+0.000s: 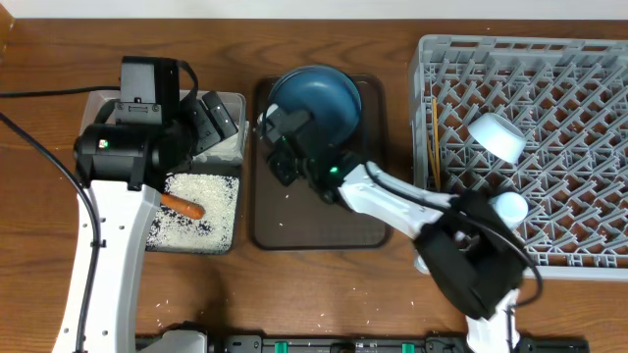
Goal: Sort waste into correct bins and load items into the dishwasher rack
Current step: 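Grip the rim of the teal plate with the right gripper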
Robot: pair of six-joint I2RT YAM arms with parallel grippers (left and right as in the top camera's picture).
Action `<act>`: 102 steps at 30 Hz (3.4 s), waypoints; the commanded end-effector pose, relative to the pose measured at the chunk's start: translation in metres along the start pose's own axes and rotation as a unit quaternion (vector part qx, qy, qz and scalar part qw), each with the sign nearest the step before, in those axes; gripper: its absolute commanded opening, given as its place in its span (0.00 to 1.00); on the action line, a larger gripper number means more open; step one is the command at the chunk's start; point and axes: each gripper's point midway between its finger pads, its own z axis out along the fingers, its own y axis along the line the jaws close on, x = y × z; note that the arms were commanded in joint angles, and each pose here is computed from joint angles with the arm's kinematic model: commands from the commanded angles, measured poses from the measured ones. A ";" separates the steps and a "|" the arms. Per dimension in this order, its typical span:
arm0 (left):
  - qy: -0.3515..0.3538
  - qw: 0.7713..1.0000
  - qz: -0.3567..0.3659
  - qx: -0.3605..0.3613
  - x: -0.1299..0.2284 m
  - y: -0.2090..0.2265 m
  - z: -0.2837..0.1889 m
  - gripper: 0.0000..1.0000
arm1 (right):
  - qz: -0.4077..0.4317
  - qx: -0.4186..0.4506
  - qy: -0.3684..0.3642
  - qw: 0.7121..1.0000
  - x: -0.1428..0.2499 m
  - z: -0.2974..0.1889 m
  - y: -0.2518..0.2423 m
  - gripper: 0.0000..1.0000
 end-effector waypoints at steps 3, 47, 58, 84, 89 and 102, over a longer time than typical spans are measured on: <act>-0.001 1.000 0.001 -0.010 -0.001 0.005 0.002 0.99 | -0.013 0.036 0.010 0.999 0.012 0.013 -0.012 0.39; -0.001 1.000 0.001 -0.010 -0.001 0.005 0.002 0.99 | -0.017 0.091 0.065 0.994 0.030 -0.005 -0.037 0.31; -0.001 1.000 0.001 -0.010 -0.001 0.005 0.002 0.99 | -0.012 0.096 0.073 0.993 0.034 -0.006 -0.045 0.29; -0.001 1.000 0.001 -0.010 -0.001 0.005 0.002 0.99 | 0.019 0.086 0.123 0.989 0.041 -0.044 -0.033 0.22; -0.001 1.000 0.001 -0.010 -0.001 0.005 0.002 0.99 | 0.017 0.084 0.103 0.991 0.024 -0.058 -0.029 0.32; -0.001 1.000 0.001 -0.010 -0.001 0.005 0.002 0.99 | 0.007 0.078 0.117 0.990 0.040 -0.038 -0.030 0.38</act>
